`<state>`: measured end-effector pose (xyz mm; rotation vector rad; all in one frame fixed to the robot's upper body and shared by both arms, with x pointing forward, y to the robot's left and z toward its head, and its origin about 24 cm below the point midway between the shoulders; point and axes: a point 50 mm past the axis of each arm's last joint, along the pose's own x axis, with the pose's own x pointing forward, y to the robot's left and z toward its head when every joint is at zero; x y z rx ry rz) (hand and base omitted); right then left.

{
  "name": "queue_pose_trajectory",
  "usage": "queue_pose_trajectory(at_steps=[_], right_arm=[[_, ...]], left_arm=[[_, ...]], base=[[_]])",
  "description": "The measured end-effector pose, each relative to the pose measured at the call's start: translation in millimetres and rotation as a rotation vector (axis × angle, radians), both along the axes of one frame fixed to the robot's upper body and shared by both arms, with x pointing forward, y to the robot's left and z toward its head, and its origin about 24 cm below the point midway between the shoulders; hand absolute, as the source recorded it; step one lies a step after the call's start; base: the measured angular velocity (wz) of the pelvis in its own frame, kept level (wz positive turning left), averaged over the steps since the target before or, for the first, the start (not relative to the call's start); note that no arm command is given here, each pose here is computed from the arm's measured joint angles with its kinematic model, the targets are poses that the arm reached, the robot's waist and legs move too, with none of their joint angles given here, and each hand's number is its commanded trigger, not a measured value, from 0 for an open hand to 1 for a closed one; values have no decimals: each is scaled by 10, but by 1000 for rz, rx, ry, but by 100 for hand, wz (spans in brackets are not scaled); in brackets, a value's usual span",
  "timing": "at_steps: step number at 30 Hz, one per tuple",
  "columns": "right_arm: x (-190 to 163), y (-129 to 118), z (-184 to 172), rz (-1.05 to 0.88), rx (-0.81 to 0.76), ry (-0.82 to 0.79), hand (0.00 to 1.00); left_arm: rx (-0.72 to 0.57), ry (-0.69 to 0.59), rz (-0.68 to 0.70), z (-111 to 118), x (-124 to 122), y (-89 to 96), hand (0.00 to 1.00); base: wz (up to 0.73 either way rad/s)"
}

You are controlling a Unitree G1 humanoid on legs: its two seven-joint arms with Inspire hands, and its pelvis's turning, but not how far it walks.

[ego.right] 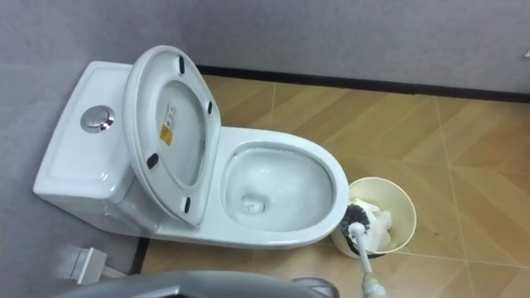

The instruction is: Brush toilet

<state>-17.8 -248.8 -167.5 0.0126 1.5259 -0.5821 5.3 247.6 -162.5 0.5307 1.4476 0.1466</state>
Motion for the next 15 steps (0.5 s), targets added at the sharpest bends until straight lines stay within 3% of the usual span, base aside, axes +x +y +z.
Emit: queue_pose_trajectory(at_steps=[2, 3, 4, 15], right_arm=[[-2, 4, -1, -39, 2, -9, 80], [-2, 5, -1, -45, 2, -11, 13], [-1, 7, -2, -58, 3, -15, 0], [98, 87, -26, -242, 32, -90, 0]], left_arm=[[6, 8, -16, 1, -4, 3, 0], [6, 8, -16, 1, -4, 4, 0], [6, 8, -17, 1, -2, 4, 0], [3, 4, -14, -2, 10, -8, 0]], base=[[0], [0], [0], [0]])
